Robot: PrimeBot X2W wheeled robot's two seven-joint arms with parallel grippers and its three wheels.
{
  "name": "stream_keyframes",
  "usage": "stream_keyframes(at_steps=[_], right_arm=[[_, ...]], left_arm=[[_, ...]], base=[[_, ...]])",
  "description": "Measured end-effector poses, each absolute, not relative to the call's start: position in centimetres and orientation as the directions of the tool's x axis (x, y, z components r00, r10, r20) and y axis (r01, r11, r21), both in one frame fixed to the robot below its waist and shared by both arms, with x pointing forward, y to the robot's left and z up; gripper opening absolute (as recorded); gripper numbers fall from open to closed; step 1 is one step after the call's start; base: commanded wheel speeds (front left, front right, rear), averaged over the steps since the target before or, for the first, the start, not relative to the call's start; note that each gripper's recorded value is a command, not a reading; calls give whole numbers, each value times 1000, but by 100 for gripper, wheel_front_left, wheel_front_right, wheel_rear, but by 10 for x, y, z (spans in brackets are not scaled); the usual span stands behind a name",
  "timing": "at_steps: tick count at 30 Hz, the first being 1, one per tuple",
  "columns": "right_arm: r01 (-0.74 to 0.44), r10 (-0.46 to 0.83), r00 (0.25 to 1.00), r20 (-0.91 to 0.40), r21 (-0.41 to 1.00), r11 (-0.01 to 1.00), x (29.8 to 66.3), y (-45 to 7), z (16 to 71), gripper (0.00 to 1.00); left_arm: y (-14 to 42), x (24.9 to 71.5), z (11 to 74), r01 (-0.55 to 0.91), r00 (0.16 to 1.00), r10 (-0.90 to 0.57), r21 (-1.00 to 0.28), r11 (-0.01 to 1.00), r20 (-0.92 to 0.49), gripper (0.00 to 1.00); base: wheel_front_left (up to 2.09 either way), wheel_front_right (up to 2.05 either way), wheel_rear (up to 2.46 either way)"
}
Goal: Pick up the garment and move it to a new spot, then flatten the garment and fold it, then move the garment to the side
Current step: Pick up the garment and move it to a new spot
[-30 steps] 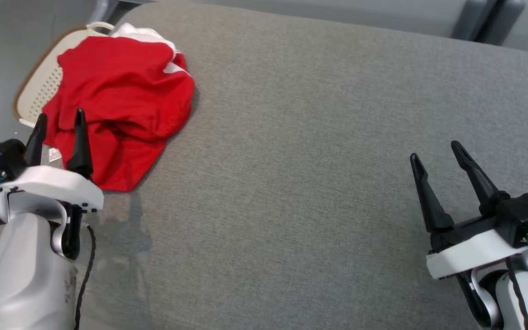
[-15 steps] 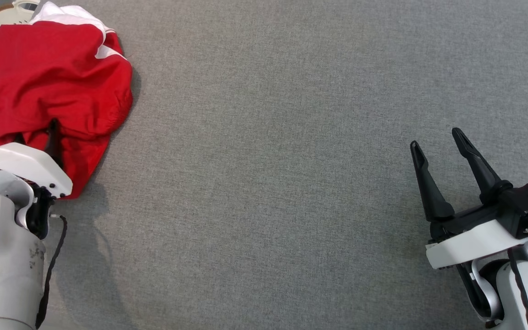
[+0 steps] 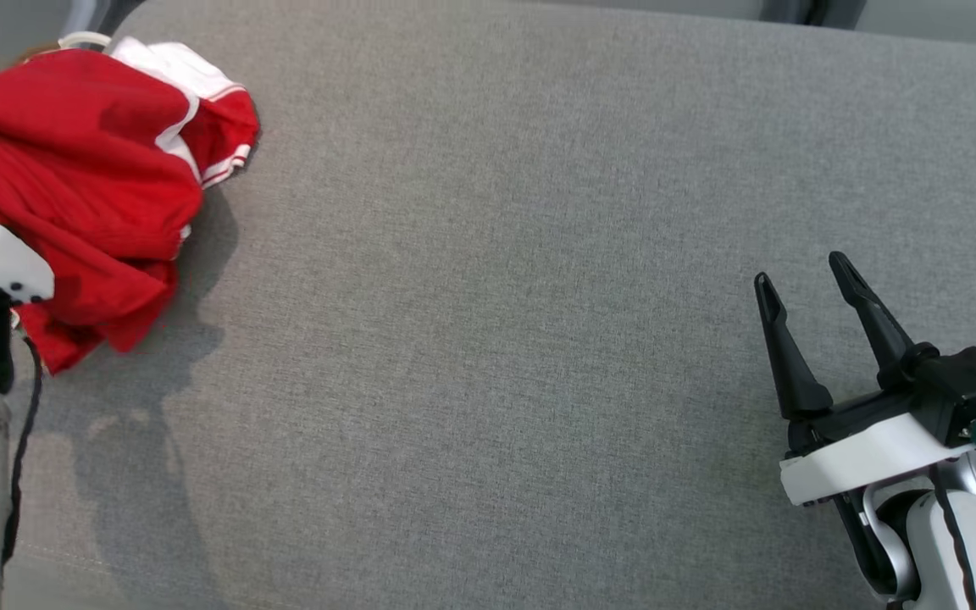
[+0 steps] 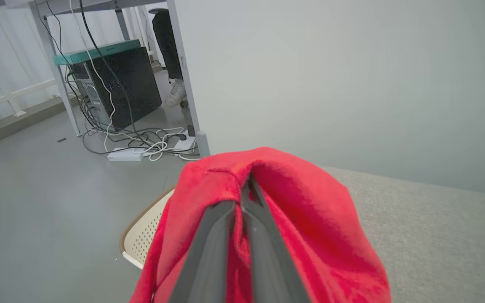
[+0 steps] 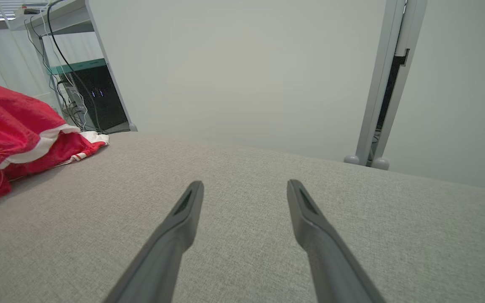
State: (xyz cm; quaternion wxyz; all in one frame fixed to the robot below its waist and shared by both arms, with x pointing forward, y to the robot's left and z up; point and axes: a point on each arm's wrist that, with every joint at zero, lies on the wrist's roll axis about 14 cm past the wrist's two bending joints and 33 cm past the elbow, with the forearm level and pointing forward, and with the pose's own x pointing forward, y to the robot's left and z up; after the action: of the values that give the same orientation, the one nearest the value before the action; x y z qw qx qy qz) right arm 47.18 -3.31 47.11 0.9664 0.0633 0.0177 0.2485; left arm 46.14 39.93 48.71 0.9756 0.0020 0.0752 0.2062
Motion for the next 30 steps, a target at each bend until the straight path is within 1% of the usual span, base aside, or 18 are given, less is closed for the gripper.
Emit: stream_keyframes(at_steps=[4, 6, 12, 21, 25, 30], right_arm=[[-467, 468, 883, 30, 137, 873, 466, -35, 485, 100], [-460, 458, 888, 46, 137, 877, 462, -37, 491, 100], [-416, 408, 909, 87, 135, 899, 446, -53, 510, 100], [-346, 332, 936, 115, 133, 929, 418, -81, 527, 100], [-313, 297, 946, 129, 129, 941, 411, -94, 533, 100], [-263, 245, 959, 140, 125, 957, 405, -114, 539, 100]], left_arm=[[401, 465, 545, -393, 920, 392, 51, 918, 28, 0], [399, 459, 568, -387, 919, 380, 60, 920, 103, 0], [377, 428, 597, -362, 915, 335, 87, 928, 227, 0], [314, 381, 598, -279, 937, 261, 52, 959, 231, 0], [270, 379, 603, -176, 958, 164, 30, 984, 235, 0], [213, 390, 615, -5, 964, -1, 21, 1000, 265, 0]], base=[[0, 0, 0], [0, 0, 0], [0, 0, 0], [0, 0, 0], [0, 0, 0], [0, 0, 0]])
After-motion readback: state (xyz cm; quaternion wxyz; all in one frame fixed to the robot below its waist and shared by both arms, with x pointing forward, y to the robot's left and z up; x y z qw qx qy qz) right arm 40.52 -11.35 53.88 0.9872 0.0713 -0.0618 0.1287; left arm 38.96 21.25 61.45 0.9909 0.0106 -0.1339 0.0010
